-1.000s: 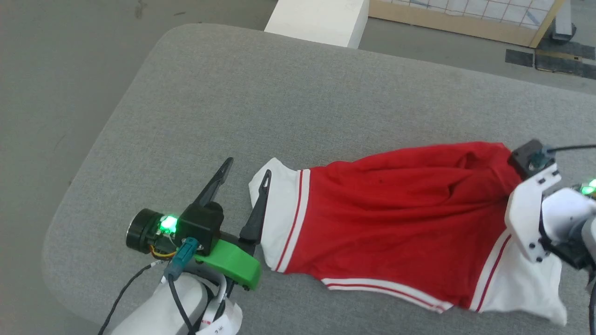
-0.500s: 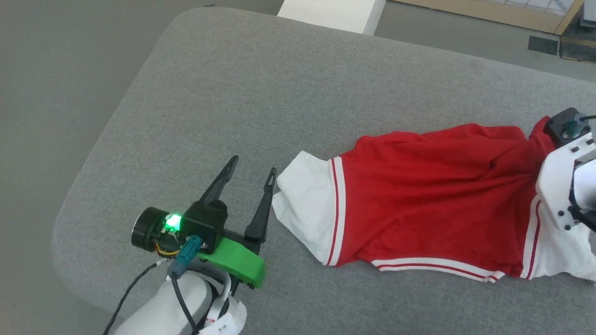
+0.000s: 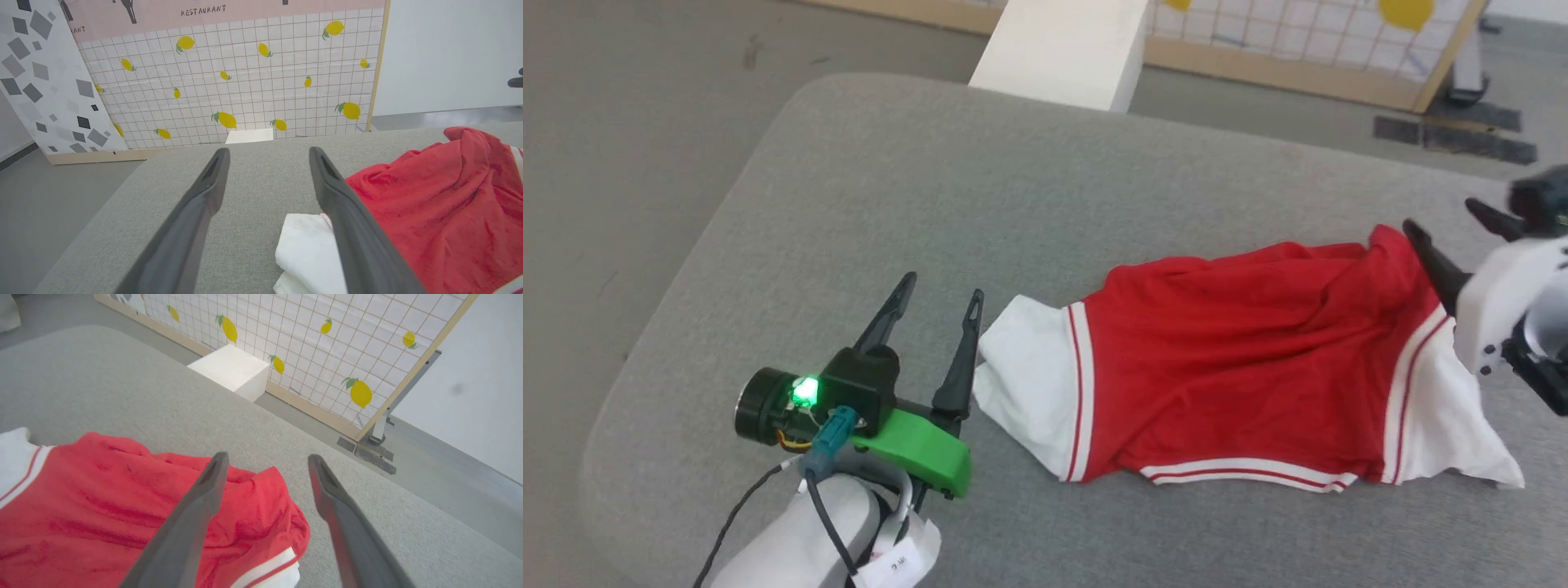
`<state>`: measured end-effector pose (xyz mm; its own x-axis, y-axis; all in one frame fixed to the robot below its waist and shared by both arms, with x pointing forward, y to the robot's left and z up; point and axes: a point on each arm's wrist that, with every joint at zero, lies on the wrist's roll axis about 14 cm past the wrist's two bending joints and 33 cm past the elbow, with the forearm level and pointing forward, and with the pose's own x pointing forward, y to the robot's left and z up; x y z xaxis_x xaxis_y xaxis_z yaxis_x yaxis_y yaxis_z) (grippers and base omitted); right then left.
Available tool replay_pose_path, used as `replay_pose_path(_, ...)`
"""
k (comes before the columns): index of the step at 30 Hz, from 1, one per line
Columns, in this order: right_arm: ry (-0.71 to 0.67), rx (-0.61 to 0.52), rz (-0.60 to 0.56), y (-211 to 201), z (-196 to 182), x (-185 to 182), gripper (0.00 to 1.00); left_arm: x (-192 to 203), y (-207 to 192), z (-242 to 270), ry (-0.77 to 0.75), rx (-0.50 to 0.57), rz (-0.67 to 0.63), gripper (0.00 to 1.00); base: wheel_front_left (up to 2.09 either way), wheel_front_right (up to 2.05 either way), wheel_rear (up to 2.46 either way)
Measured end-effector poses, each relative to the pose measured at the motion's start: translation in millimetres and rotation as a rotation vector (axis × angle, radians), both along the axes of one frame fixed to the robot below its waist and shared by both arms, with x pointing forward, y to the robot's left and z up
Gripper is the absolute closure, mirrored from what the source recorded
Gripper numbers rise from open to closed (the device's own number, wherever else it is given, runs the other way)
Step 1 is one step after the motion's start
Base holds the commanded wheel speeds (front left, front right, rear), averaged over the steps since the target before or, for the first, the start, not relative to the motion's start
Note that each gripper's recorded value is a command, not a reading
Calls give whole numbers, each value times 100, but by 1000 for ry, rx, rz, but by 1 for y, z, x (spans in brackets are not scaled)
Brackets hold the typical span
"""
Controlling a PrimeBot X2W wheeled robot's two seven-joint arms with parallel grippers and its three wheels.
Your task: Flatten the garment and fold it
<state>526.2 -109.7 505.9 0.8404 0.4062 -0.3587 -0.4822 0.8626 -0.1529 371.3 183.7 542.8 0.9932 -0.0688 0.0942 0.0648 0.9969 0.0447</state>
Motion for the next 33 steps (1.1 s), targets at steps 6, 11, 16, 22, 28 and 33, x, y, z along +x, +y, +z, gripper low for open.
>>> replay_pose_path(6, -170, 197, -89, -29, 37, -31, 0, -2, -3, 4, -6, -19, -3, 0, 0, 0, 0)
replay_pose_path(11, -203, 311, -169, -45, 33, -72, 0, -3, -7, 1, 11, -27, -16, 0, 0, 0, 0)
replay_pose_path(16, -221, 394, -275, -59, 28, -109, 0, -1, -10, -11, 78, -31, -35, 0, 0, 0, 0)
replay_pose_path(22, -192, 414, -361, -64, 14, -136, 0, 1, -18, -33, 199, -6, -78, 0, 0, 0, 0)
replay_pose_path(28, -176, 401, -387, -68, 12, -139, 0, -10, -6, -92, 558, 80, -97, 0, 0, 0, 0)
replay_pose_path(33, -156, 397, -398, -68, 7, -139, 0, -14, 5, -121, 824, 176, -111, 0, 0, 0, 0)
